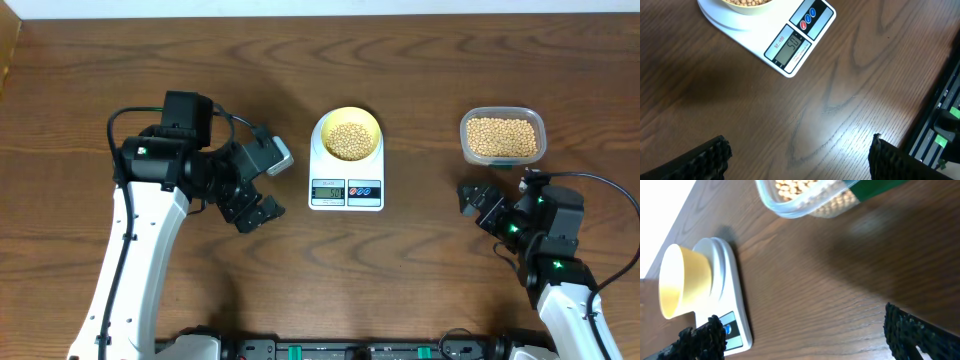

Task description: Scoop item into bowl and weigh 50g on scale

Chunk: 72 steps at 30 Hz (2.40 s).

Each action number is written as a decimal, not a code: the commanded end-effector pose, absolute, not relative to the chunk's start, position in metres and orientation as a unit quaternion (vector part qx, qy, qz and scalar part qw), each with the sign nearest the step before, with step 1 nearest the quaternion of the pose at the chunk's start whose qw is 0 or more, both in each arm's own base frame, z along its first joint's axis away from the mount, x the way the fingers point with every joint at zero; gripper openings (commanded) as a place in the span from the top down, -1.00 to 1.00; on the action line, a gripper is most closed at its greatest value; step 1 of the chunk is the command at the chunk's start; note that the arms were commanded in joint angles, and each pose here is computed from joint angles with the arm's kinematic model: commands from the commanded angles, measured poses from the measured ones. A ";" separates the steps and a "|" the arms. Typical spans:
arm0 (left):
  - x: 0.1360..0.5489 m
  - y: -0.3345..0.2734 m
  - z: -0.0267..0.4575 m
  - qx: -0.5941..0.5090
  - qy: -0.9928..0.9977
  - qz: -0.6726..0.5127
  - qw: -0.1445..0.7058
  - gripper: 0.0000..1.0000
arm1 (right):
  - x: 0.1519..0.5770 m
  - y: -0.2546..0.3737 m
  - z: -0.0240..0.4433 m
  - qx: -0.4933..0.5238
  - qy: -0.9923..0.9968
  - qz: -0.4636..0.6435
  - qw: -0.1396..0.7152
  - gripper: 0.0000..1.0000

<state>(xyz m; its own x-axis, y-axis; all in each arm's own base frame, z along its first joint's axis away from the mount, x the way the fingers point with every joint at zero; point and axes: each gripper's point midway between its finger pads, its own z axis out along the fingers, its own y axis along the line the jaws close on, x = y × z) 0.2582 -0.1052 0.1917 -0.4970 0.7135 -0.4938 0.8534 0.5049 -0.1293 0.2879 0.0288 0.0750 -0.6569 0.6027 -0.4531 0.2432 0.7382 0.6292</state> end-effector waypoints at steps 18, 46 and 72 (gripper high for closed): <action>0.256 -0.105 0.190 0.467 0.845 -0.180 0.189 -0.81 | 0.277 0.071 0.261 0.074 0.704 0.431 0.560 -0.99; 0.256 -0.105 0.190 0.467 0.845 -0.180 0.189 -0.81 | 0.204 0.071 0.253 0.110 0.709 0.409 0.565 -0.99; 0.256 -0.105 0.190 0.467 0.845 -0.180 0.189 -0.81 | 0.224 0.041 0.195 -0.079 0.741 0.085 0.662 -0.99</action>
<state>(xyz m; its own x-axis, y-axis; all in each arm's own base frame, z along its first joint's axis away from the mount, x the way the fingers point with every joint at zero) 0.2581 -0.1051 0.1917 -0.4972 0.7137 -0.4934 0.8533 0.5050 -0.1294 0.2159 0.0471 0.2125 -0.1087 0.0230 -0.9938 -0.2650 0.9629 0.0513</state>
